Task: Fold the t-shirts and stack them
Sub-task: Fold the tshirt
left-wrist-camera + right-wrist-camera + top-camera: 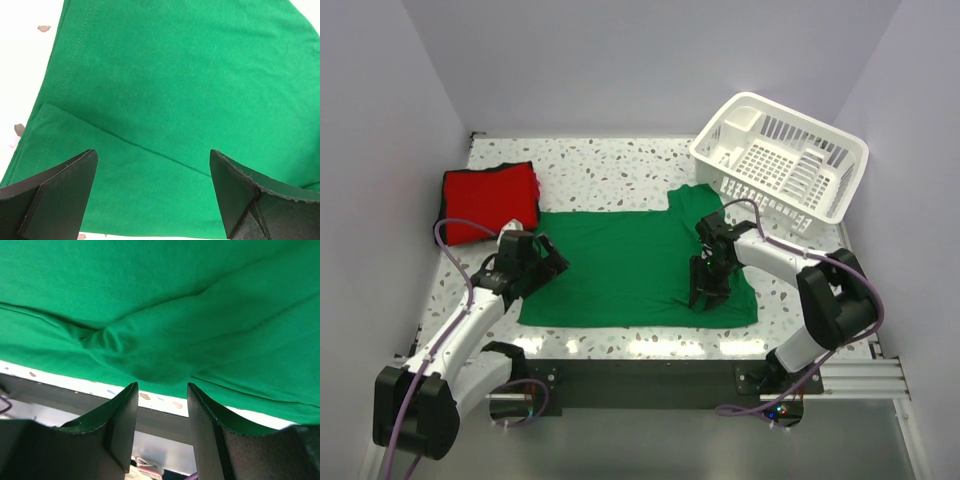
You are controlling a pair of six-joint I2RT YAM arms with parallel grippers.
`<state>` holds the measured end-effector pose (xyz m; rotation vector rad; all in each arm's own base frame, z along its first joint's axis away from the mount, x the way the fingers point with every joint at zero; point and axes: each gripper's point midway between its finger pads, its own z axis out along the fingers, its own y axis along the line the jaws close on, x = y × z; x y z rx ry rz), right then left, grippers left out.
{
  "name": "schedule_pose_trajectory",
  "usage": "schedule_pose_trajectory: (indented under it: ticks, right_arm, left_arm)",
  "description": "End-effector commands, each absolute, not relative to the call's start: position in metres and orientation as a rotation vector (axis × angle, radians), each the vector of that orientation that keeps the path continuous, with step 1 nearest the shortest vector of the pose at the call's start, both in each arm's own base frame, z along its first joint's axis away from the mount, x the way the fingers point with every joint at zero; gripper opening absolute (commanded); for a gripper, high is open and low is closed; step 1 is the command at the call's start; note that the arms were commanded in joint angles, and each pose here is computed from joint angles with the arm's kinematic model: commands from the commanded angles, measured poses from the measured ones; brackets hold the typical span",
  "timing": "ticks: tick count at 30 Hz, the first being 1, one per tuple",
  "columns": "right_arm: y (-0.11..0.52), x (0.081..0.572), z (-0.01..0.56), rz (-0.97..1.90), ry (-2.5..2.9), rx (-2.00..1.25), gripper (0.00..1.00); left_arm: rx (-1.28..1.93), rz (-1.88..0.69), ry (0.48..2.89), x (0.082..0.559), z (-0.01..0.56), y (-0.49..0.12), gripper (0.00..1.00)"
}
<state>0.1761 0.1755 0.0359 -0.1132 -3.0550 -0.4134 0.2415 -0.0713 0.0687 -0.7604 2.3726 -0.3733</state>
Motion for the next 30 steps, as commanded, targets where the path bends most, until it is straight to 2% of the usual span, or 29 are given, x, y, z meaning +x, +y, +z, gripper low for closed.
schedule_pose_trajectory:
  ticks: [1, 8, 15, 20, 30]
  right_arm:
    - [0.175, 0.179, 0.032, -0.333, -3.085, -0.117, 0.47]
    - [0.172, 0.175, 0.022, -0.259, -3.084, -0.102, 0.47]
    - [0.177, 0.180, 0.017, -0.272, -3.089, -0.086, 0.27]
    - [0.182, 0.188, 0.031, -0.282, -3.118, -0.063, 0.16]
    - [0.197, 0.209, 0.049, -0.288, -3.152, 0.011, 0.10]
  left_arm:
    - [-0.720, -0.379, 2.337, 0.249, 0.074, -0.071, 0.99]
    - [-0.717, -0.383, 2.351, 0.247, 0.071, -0.073, 0.99]
    - [-0.723, -0.377, 2.342, 0.247, 0.072, -0.071, 0.99]
    - [-0.725, -0.371, 2.342, 0.246, 0.072, -0.070, 0.99]
    - [-0.736, -0.375, 2.343, 0.246, 0.069, -0.071, 0.99]
